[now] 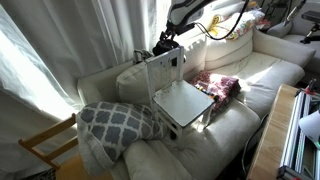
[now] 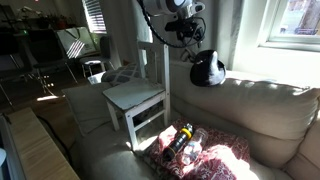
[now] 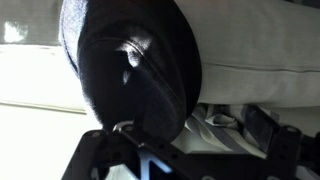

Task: Hang the black hat on the backrest of the white chair

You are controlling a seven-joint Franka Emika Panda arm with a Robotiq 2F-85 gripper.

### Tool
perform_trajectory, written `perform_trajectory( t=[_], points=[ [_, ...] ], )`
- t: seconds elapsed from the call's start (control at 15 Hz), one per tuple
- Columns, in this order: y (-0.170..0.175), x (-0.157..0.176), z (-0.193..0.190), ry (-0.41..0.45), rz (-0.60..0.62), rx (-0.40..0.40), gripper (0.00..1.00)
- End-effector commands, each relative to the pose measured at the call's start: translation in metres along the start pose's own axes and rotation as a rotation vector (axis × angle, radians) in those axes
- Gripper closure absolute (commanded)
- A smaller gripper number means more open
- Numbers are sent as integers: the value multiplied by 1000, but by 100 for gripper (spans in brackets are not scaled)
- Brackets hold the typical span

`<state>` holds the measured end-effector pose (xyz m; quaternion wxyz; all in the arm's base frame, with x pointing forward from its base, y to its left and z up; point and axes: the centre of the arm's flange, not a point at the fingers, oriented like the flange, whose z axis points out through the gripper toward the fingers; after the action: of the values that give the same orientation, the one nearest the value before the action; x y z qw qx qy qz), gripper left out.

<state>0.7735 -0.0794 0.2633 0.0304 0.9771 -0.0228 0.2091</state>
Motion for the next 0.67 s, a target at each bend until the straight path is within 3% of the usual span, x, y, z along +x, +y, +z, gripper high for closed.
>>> perform_trajectory(
  t=[0.0, 0.47, 0.53, 0.6],
  points=[
    [12, 10, 37, 9, -56, 27, 0],
    [23, 2, 78, 57, -98, -9, 0],
    [25, 1, 82, 66, -93, -10, 6],
    [26, 0, 86, 74, -88, -14, 25]
  ],
)
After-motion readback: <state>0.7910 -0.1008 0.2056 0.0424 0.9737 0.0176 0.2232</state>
